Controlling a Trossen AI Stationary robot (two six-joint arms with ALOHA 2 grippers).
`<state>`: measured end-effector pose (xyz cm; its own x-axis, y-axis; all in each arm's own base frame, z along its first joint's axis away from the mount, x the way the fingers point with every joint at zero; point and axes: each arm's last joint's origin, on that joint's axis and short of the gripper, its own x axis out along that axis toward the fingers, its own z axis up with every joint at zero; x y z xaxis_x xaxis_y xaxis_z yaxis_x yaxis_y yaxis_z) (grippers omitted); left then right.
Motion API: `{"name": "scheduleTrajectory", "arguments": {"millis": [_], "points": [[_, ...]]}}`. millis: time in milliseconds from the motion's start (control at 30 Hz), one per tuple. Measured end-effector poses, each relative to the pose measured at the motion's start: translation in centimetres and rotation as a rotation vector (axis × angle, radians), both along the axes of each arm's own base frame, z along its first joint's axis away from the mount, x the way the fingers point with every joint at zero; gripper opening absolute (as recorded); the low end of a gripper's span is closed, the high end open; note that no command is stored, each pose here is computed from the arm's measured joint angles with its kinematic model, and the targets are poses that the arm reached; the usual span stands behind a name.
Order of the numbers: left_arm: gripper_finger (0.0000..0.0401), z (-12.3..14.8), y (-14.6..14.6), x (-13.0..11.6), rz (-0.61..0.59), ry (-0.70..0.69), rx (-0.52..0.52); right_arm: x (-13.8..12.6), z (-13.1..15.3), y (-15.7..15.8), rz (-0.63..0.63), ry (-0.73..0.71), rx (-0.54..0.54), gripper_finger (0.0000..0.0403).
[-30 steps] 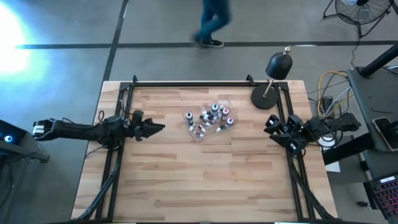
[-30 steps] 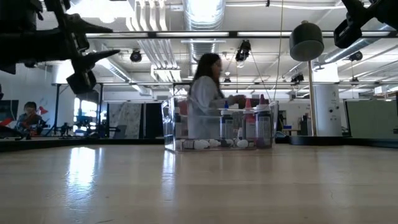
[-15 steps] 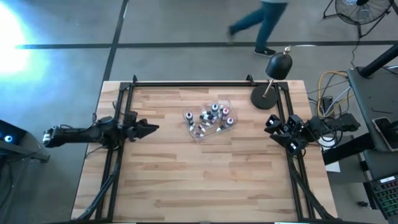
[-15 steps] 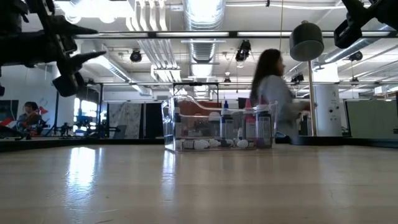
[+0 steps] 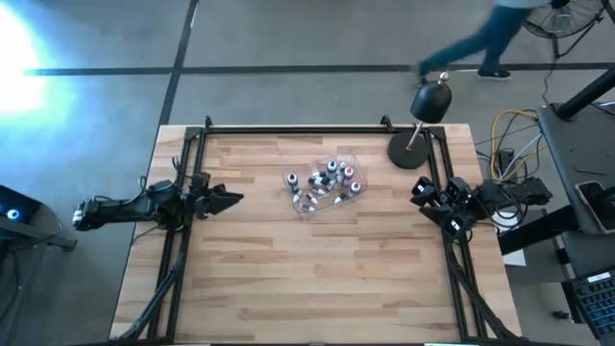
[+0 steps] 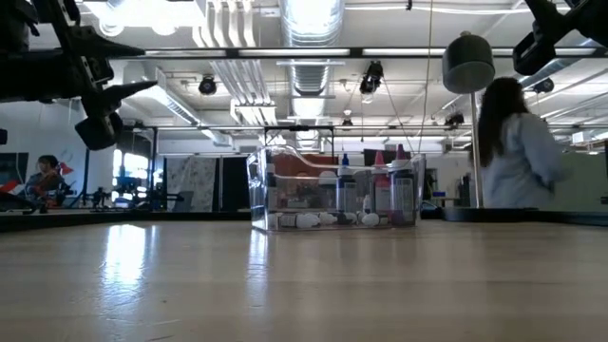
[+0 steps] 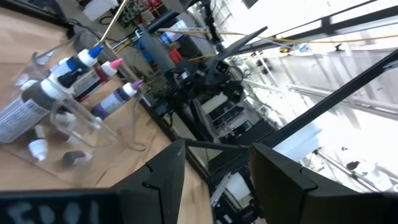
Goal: Pick & Place food coloring
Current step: Return to Home Position
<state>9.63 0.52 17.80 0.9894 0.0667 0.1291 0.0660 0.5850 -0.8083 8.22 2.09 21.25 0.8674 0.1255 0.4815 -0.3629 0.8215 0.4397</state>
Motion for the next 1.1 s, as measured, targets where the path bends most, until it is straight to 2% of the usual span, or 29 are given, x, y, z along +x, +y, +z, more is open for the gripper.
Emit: {"name": "scheduleTrajectory", "arguments": {"millis": [800, 933, 1100], "points": [[0.0152, -0.2, 0.0, 0.2, 0.01, 0.031, 0.016, 0.0, 0.0, 0.0, 0.001, 0.004, -0.002, 0.0169], [0.0152, -0.2, 0.0, 0.2, 0.022, 0.044, 0.201, 0.0, 0.0, 0.0, 0.001, 0.004, -0.002, 0.0169], [0.0152, -1.0, 0.0, 0.3, 0.03, 0.14, 0.542, 0.0, 0.0, 0.0, 0.001, 0.004, -0.002, 0.0169]]}}
